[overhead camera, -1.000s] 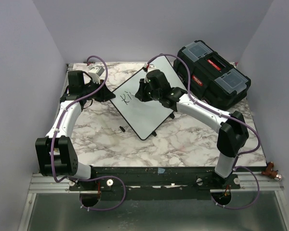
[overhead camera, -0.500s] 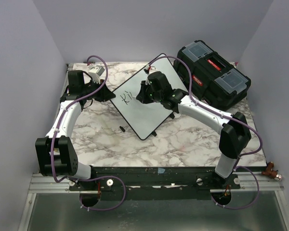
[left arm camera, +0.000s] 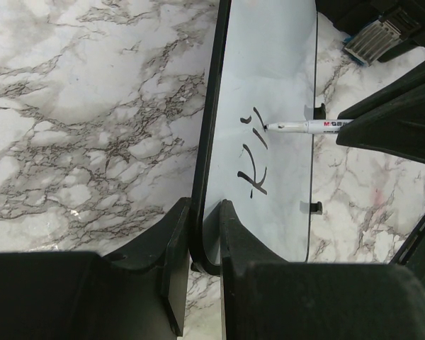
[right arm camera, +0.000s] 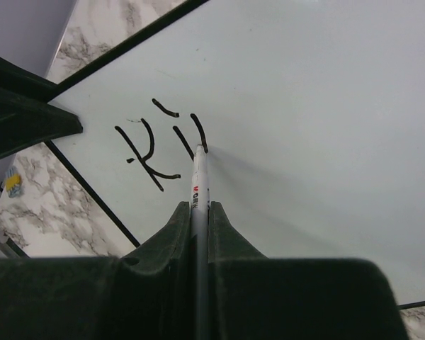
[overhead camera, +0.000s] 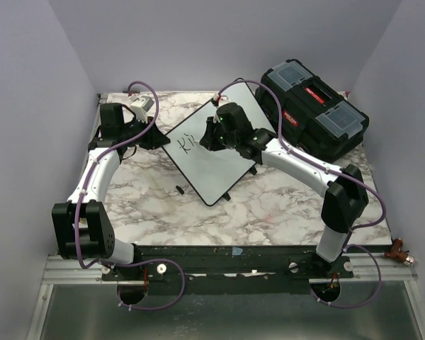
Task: Write a sentence on the whiteboard
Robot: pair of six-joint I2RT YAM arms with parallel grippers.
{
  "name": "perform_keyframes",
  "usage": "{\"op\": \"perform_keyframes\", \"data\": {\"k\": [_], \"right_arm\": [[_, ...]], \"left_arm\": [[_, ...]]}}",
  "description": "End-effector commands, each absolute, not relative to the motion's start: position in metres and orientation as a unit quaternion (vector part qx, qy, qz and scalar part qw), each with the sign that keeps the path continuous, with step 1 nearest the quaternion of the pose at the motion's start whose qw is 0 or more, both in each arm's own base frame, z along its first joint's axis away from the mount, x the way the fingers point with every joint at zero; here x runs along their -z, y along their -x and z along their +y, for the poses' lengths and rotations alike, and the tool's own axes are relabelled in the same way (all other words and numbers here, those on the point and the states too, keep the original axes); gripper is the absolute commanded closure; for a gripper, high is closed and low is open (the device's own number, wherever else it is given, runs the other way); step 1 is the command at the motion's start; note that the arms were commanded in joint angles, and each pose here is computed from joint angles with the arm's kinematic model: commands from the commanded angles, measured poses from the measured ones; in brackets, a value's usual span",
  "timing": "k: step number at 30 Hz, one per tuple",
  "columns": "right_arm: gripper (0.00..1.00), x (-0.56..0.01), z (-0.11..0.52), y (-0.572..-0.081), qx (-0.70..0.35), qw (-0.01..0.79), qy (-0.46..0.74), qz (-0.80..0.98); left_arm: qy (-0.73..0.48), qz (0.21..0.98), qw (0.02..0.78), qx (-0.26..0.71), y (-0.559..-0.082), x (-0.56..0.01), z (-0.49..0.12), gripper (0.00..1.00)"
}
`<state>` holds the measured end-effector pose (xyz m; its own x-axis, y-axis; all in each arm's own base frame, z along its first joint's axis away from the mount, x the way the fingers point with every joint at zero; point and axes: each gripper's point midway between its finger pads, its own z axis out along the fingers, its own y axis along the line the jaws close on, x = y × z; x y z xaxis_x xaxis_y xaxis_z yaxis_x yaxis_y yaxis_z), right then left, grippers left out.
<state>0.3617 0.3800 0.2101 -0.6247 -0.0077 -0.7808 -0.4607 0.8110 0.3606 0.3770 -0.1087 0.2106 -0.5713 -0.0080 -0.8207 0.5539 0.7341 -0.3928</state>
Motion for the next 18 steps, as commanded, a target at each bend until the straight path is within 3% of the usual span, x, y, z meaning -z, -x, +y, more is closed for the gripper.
{"op": "perform_keyframes", "data": {"k": [1,18], "right_arm": [[0.99,-0.217,0.384,-0.368,-0.266,0.419,0.139,0.857],[0.99,-0.214,0.387,-0.387,-0.237,0.431,0.128,0.861]], "left_arm": [[-0.213,0.804,0.481,0.275,-0.389,-0.229,-0.101,1.0],[-0.214,0.803,0.482,0.278,-0.388,-0.23,-0.102,1.0]]}}
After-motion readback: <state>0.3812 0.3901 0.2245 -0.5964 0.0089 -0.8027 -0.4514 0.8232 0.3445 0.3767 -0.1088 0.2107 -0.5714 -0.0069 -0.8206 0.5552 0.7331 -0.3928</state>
